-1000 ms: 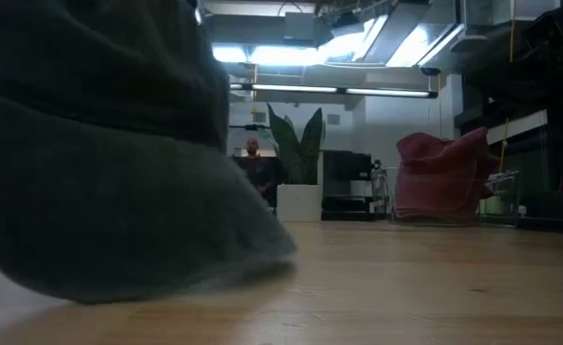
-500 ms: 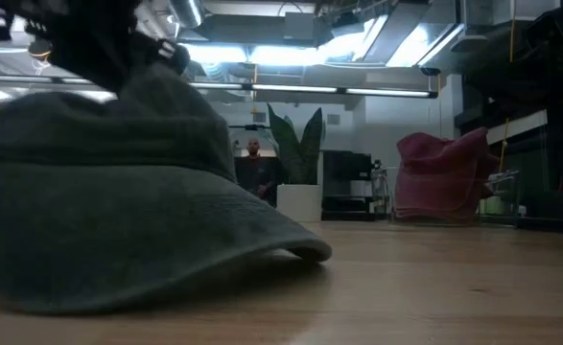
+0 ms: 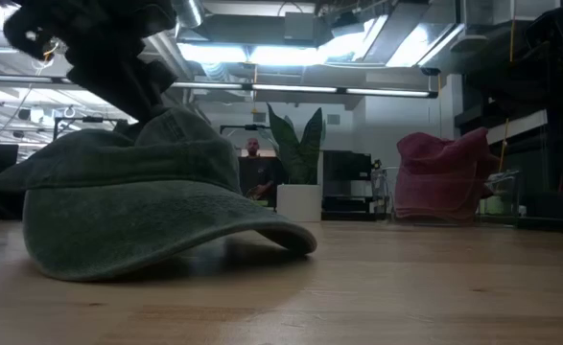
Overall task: Pick & Place hat
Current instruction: Put the black cap into the left transparent bin
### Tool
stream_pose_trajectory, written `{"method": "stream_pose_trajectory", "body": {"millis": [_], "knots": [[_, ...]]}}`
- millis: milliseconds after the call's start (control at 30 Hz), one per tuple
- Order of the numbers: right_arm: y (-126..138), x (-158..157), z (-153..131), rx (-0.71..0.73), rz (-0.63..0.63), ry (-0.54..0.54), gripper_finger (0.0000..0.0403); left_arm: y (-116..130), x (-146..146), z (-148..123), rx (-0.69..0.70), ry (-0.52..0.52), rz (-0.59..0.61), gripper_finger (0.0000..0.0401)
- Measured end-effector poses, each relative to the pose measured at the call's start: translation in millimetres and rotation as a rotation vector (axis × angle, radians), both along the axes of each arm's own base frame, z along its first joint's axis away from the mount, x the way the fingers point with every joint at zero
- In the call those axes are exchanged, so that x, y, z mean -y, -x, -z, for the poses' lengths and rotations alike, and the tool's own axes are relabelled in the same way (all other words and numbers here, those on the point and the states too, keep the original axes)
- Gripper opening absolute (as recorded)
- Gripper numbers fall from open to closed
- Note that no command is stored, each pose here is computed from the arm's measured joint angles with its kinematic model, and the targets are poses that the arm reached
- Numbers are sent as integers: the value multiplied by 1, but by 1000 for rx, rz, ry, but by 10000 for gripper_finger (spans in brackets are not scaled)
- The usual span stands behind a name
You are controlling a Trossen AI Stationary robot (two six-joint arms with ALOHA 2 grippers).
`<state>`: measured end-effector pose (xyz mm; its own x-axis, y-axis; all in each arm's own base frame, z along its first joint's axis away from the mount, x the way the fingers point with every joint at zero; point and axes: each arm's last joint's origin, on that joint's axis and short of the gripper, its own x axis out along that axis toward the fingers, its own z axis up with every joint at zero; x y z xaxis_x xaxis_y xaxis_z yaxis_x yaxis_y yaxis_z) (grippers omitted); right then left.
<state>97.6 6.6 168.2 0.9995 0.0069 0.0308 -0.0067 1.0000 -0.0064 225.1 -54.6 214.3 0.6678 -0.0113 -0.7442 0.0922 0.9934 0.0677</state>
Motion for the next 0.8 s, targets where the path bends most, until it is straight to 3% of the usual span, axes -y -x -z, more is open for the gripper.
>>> {"method": "stream_pose_trajectory", "body": {"millis": [333, 600, 800], "knots": [[0, 0, 0, 0, 0, 0, 16, 8, -1, -14, 42, 320, -284, 221], [0, 0, 0, 0, 0, 0, 16, 9, -5, -20, 10, 288, -480, 245], [0, 0, 0, -1, 0, 0, 16, -12, -6, -18, 8, 325, -669, 244]]}}
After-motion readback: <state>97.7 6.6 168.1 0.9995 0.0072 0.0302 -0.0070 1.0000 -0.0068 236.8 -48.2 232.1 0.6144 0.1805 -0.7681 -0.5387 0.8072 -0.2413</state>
